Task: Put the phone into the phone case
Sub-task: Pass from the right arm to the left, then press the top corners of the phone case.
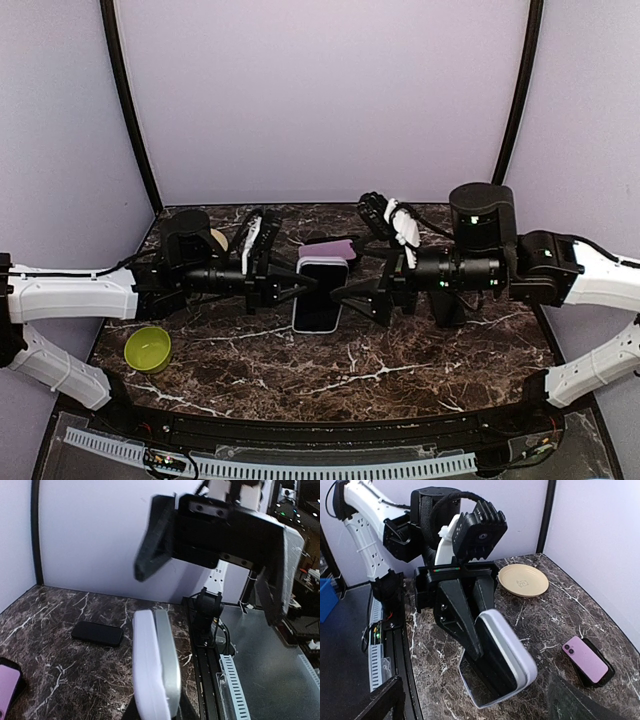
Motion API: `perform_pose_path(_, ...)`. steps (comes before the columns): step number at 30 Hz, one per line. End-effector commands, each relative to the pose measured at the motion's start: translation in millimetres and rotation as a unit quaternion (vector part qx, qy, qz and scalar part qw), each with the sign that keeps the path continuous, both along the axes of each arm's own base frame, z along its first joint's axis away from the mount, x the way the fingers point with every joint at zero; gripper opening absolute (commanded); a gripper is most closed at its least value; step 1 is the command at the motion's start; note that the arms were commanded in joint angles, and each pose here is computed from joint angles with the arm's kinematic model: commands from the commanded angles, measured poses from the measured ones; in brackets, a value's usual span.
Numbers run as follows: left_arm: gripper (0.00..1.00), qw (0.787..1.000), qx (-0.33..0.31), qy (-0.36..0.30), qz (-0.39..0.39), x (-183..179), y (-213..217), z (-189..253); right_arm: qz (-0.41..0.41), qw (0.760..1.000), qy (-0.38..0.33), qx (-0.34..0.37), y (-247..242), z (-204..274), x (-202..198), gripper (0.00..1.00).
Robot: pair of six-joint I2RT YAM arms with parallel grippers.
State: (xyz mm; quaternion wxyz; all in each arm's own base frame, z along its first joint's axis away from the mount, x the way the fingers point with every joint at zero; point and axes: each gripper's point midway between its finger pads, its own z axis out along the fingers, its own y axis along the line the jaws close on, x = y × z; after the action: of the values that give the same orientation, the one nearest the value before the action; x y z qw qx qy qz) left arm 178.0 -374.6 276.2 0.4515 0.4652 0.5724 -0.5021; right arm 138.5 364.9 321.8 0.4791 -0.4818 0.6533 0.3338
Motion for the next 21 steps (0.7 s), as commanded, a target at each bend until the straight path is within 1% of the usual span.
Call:
perform_pose_path(1,0.0,0.991,-0.029,-0.111,-0.062,-38,5,30,0.059,0.998,-0.021,-0.03,13,14,-9,0.94)
perform_pose_path(4,0.0,0.99,-0.025,-0.12,-0.068,-42,4,29,0.083,0.995,-0.019,-0.047,22,10,-13,0.89)
perform_pose_path(6,0.0,0.99,-0.021,-0.12,-0.07,-43,3,27,0.086,0.994,-0.015,-0.06,25,5,-11,0.83)
perform_pose_path(10,0.0,0.99,-0.014,-0.122,-0.073,-45,1,23,0.094,0.993,-0.015,-0.065,31,5,-11,0.73)
perform_pose_path(16,0.0,0.99,-0.011,-0.126,-0.07,-45,1,22,0.09,0.992,-0.005,-0.088,39,-8,-5,0.56)
perform_pose_path(19,0.0,0.989,-0.011,-0.125,-0.074,-46,0,22,0.093,0.991,-0.001,-0.094,41,-12,-6,0.46)
perform_pose_path(21,0.0,0.989,-0.011,-0.124,-0.076,-47,0,22,0.089,0.991,-0.001,-0.095,41,-12,-4,0.38)
